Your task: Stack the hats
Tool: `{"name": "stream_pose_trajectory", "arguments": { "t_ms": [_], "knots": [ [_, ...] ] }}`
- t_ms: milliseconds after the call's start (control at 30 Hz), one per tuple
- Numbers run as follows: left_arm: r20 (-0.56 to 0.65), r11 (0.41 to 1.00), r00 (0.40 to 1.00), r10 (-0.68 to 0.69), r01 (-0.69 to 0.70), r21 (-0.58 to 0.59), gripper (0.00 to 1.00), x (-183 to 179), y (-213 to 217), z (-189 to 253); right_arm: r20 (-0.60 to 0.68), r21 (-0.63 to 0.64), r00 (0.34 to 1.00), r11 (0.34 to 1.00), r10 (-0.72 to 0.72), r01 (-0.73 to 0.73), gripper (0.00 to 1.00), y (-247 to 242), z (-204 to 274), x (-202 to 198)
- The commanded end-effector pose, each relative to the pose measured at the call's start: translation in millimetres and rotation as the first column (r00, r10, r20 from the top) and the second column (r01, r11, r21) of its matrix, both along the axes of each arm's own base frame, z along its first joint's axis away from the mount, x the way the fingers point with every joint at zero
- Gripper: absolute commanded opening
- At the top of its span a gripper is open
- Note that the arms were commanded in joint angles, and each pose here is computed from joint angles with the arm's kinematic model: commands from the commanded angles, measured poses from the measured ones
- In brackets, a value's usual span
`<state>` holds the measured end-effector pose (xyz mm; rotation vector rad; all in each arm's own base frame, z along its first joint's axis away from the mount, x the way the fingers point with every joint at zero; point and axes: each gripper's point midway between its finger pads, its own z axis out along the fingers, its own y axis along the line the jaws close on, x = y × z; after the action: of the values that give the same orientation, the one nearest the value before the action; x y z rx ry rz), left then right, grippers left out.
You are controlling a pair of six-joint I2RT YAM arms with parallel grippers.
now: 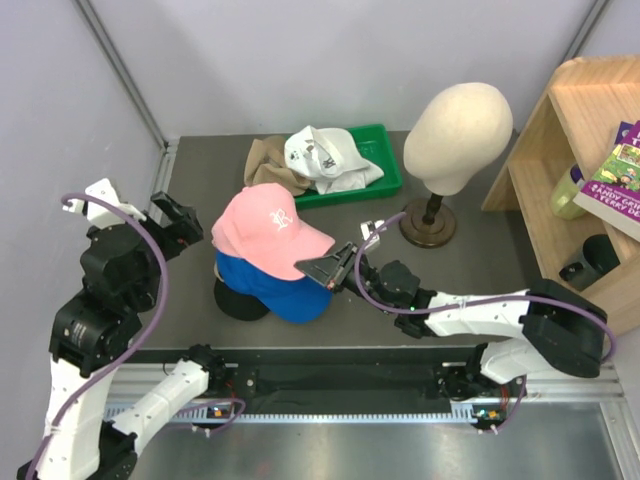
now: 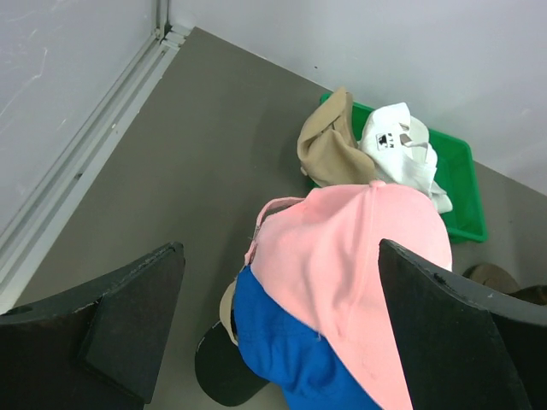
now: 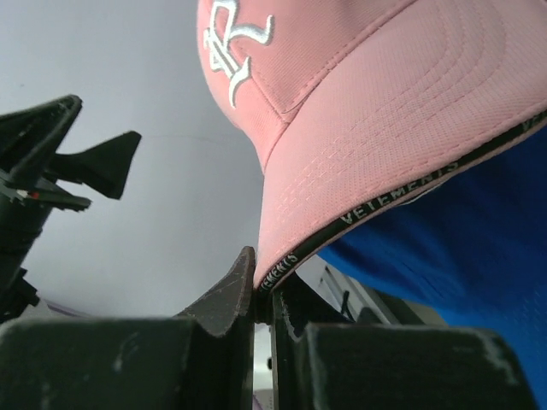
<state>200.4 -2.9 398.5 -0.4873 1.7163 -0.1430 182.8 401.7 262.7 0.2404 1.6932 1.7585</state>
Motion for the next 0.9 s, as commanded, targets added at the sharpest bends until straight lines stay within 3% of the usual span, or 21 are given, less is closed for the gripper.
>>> {"name": "stream_pose_trajectory", "arguments": {
  "t_ms": [0, 267, 400, 700, 867],
  "knots": [
    [0.031, 1.000, 0.999, -0.027, 0.026, 0.016, 0.99, 20, -11, 3, -0.025, -0.010, 1.000, 1.000, 0.003, -0.003, 0.00, -16, 0, -14],
    [-0.053, 0.987, 0.987, -0.154, 0.157, 0.041, 0.99, 52, -47, -25, -0.106, -0.157, 0.992, 0.985, 0.062, -0.078, 0.00, -5, -40, -24],
    [-0.136, 0.985, 0.978, -0.160, 0.167, 0.041, 0.99, 59, -53, -57, -0.163, -0.163, 0.984, 0.982, 0.072, -0.099, 0.00, -8, -58, -29],
    [-0.158, 0.999, 0.987, 0.034, -0.039, -0.030, 0.99, 32, -18, -86, -0.193, -0.292, 0.980, 0.951, 0.046, -0.102, 0.00, -25, -89, -31],
    [-0.187, 0.998, 0.982, 0.028, -0.037, -0.049, 0.99, 29, -20, -105, -0.224, -0.356, 0.973, 0.926, 0.045, -0.125, 0.00, -39, -121, -40]
  ]
}}
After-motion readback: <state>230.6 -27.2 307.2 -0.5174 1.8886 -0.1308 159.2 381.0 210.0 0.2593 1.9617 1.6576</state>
